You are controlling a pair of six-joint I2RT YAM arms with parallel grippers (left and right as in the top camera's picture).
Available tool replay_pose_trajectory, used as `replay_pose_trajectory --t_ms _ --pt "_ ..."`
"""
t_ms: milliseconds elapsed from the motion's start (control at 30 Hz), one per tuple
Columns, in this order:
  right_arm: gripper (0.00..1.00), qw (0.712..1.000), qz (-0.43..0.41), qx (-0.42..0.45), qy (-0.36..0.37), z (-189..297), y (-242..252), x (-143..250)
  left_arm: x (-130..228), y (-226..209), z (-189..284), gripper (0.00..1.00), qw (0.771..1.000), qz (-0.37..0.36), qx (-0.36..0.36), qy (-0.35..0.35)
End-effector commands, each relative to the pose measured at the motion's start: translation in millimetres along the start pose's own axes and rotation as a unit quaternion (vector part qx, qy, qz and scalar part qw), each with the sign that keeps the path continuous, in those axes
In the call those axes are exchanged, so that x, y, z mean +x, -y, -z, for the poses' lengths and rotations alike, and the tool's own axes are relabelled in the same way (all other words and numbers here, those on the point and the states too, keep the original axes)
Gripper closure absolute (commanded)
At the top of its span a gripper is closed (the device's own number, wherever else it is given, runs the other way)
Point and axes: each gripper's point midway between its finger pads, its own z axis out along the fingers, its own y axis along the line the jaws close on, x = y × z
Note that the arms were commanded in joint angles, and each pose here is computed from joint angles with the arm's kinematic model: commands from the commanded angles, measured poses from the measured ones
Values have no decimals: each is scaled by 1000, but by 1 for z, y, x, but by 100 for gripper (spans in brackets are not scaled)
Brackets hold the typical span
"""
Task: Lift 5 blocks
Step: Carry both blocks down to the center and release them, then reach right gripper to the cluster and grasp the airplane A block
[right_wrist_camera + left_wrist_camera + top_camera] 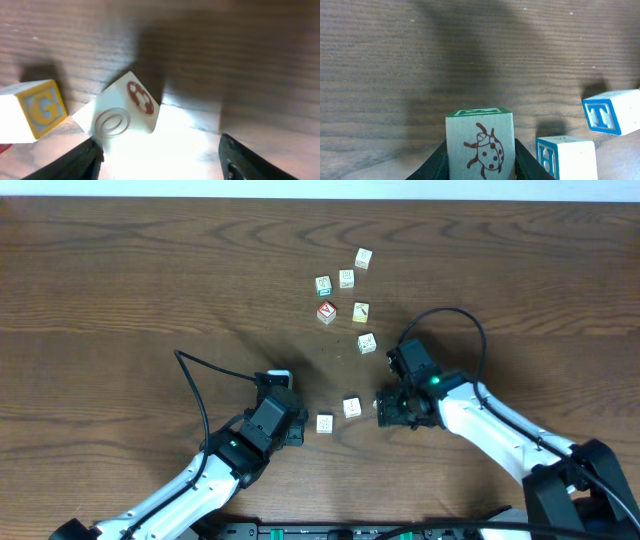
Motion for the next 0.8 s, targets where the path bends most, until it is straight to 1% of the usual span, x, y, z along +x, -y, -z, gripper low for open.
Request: replay_pose_trajectory --t_ms 0,167,233,300,367,400,467,600,700,767 --pt "27 997 17 3 79 46 0 -48 7 2 -1 91 1000 -1 7 -15" --pt "19 993 23 -17 115 89 1 -82 17 7 1 91 1000 -7 9 -27" --pt "18 991 27 -28 129 97 2 -94 22 10 1 91 999 -5 11 -33" --pt "15 989 27 -37 143 98 4 -106 27 17 2 91 999 -7 18 -38" --pt "11 989 33 -44 140 92 6 -113 31 22 3 91 999 -12 23 -40" --pt "11 990 31 -42 134 87 8 -116 32 23 3 91 999 -11 21 -38" --pt "10 991 36 -39 121 75 9 -125 34 23 2 87 999 -8 15 -38" --pt "9 992 59 -51 99 55 -3 -150 40 18 -3 87 999 -2 0 -49" --pt "10 992 66 -64 84 42 -15 -170 43 12 -9 87 998 15 -19 -52" --pt "12 993 69 -65 69 33 -21 -177 43 12 -12 87 998 18 -19 -52"
